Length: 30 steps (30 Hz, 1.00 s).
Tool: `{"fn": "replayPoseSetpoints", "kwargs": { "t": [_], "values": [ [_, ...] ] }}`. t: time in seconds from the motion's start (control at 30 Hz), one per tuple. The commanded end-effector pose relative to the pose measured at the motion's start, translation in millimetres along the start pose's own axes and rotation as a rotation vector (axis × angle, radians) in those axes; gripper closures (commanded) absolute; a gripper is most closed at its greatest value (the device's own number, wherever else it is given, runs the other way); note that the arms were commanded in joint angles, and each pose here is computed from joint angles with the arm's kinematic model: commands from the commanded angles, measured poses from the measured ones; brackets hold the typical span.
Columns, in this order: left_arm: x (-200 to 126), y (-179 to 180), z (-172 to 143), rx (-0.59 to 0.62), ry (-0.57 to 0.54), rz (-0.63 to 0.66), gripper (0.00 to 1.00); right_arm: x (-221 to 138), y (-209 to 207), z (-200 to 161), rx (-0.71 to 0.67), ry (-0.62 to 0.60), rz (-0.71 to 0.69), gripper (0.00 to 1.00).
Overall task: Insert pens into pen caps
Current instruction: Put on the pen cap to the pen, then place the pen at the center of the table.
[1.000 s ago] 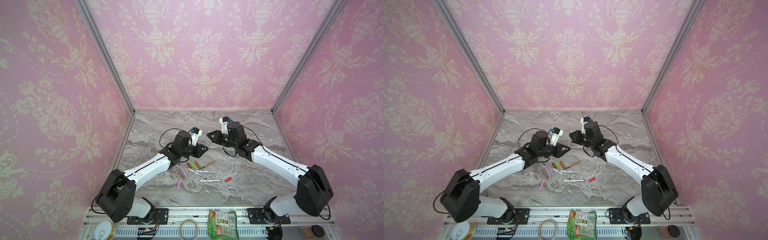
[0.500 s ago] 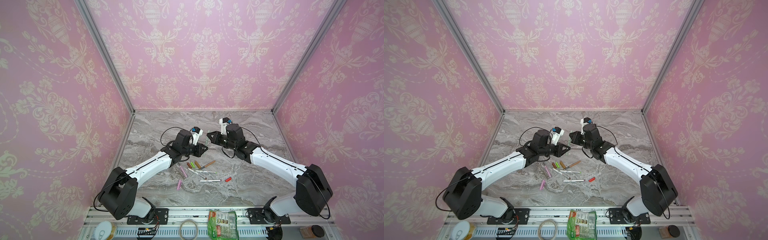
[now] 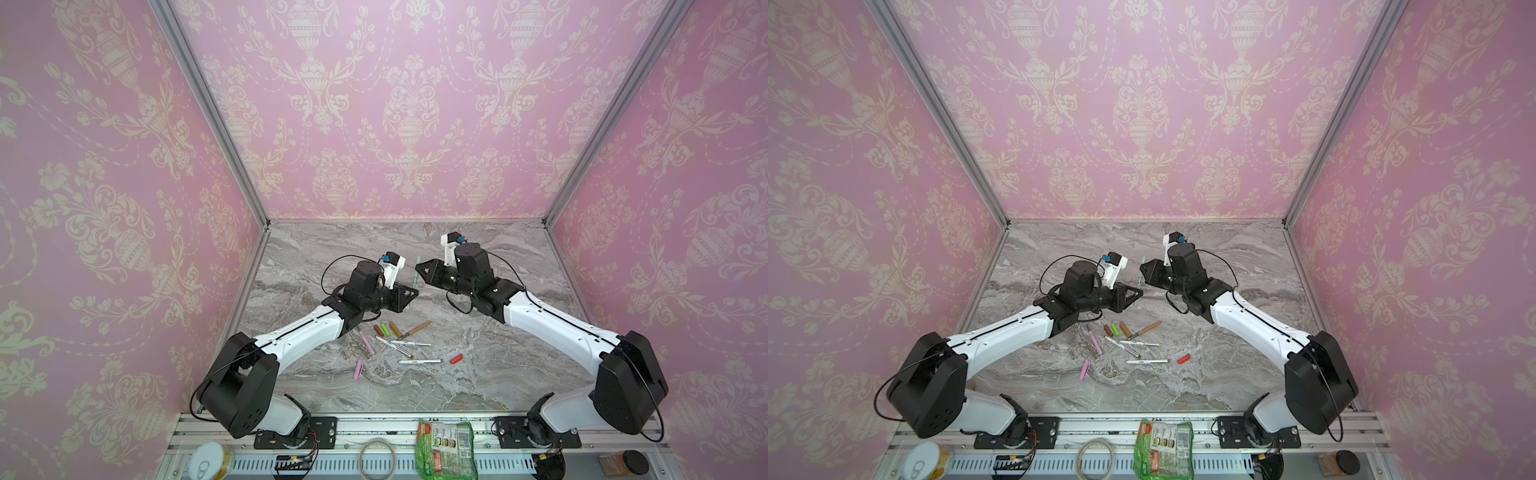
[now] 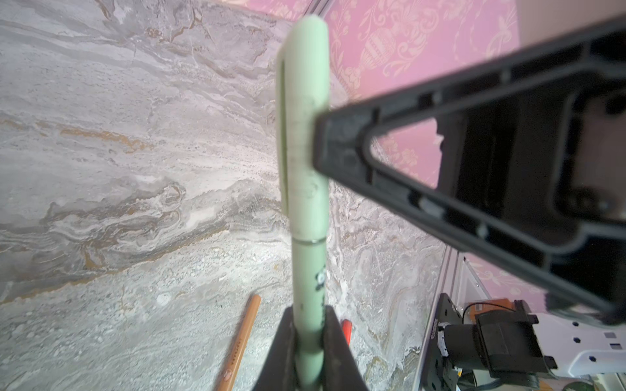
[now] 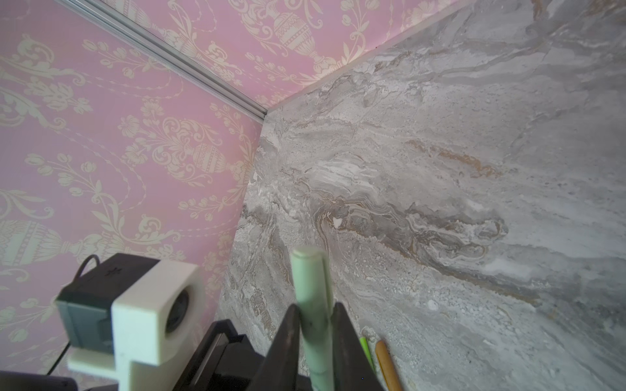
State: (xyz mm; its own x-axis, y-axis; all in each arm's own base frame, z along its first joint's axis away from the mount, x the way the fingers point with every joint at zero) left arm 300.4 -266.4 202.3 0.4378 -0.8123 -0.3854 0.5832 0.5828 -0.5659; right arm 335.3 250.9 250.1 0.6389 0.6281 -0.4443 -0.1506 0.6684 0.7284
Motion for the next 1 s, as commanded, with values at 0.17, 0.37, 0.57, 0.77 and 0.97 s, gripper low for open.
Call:
{"fn": "replayPoseSetpoints", "kwargs": {
  "t": [0.17,0.37,0.57,0.77,0.97],
  "values": [
    [-3,3,7,-0.060,-0.135,-0.065,1.00,-38,12,10,-0.059,0.034,-0.031,0.55],
    [-4,0,5,-0.057,-0.120,-0.080,1.00,-34,12,9,-0.070,0.048,-0.027,0.52],
    [-4,-3,8,-0.056,-0.124,-0.089,1.00,-21,17,3,-0.091,0.083,-0.015,0.54],
    [-6,-7,10,-0.053,-0.128,-0.095,1.00,-12,29,-1,-0.124,0.099,0.001,0.59],
    [-8,-9,13,-0.059,-0.134,-0.094,1.00,-2,26,-9,-0.137,0.122,-0.014,0.64]
  ]
}}
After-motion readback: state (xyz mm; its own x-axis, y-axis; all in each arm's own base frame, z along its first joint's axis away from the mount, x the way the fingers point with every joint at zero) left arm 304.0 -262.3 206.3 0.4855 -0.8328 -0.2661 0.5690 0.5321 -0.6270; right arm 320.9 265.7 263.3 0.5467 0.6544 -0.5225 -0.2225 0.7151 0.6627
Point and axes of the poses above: each gripper's point midway between its finger pads, its own x axis out along the fingers, its own y axis along the line the jaws close on, z = x × y, the point moved 4 cm from there along -x, back along the fingers, and after that the axes turned 3 degrees about x, right-handed, at the moved point
